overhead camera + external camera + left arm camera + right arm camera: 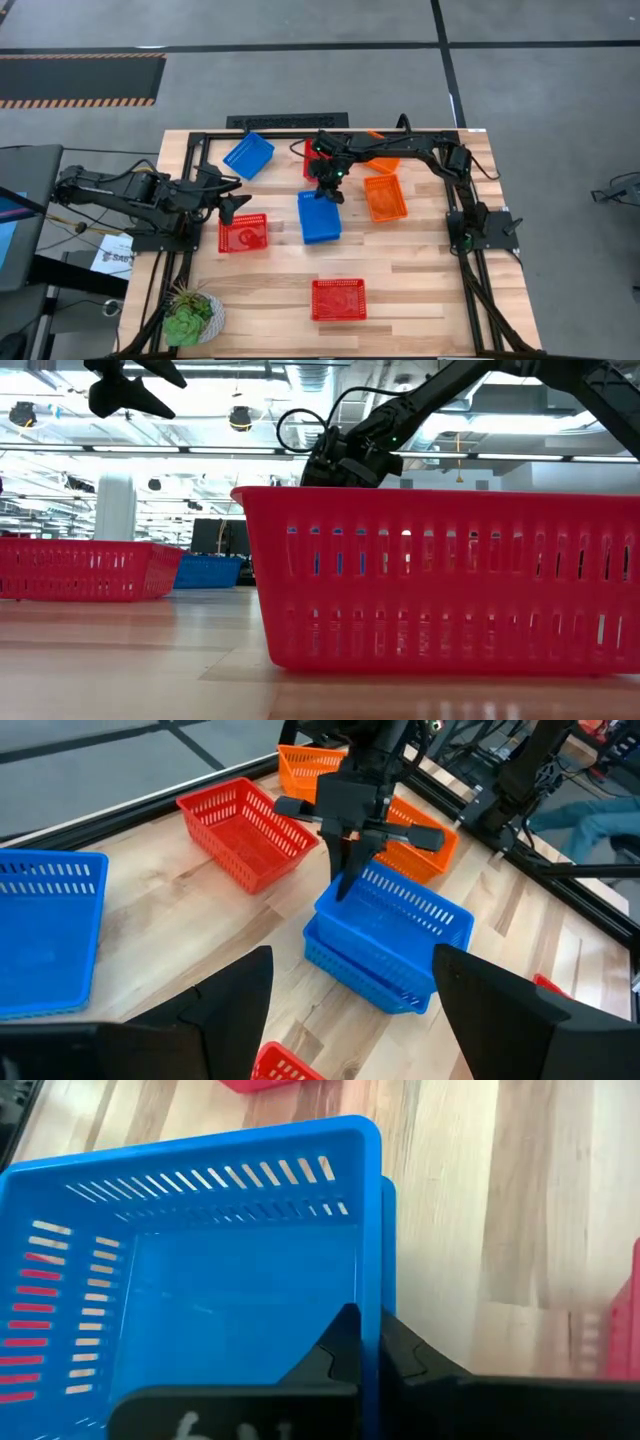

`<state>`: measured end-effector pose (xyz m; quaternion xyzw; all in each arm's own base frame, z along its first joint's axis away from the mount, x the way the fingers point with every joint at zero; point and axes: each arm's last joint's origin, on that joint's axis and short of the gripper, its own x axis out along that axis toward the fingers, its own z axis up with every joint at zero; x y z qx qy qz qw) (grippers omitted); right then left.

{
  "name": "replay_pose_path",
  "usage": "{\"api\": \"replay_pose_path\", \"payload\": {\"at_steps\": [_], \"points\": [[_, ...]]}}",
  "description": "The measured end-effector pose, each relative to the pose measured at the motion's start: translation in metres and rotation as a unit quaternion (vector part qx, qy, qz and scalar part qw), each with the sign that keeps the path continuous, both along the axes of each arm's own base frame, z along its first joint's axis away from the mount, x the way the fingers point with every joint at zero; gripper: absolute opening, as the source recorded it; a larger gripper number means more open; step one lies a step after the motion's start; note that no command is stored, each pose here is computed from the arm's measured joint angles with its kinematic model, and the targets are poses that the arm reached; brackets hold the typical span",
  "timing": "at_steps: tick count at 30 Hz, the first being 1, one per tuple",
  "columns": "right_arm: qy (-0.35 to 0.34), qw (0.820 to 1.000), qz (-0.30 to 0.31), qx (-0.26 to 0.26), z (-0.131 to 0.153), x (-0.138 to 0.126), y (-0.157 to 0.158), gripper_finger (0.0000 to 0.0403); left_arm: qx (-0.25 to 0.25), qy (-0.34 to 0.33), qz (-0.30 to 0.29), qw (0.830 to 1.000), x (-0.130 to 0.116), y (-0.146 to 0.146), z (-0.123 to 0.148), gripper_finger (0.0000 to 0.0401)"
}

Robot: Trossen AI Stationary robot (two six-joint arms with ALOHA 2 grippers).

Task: Stack baskets by color
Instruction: Stack the bottom blue bin into the right blue bin

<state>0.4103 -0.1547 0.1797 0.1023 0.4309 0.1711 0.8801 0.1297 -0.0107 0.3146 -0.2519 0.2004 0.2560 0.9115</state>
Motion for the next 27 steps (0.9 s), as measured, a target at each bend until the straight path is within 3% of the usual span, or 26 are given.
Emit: {"api": "replay_pose_path", "payload": {"at_steps": [13, 27], "points": [[0.020, 0.999, -0.023, -0.039, -0.0014, 0.0002, -0.0002, 0.0044, -0.001, 0.000, 0.000, 1.000, 0.0000, 0.0000, 0.0000, 0.0263], [0.027, 0.998, -0.029, -0.046, -0.0014, -0.0005, -0.0006, 0.0150, -0.002, -0.001, 0.001, 1.000, 0.0000, 0.0000, 0.0000, 0.0263]]}}
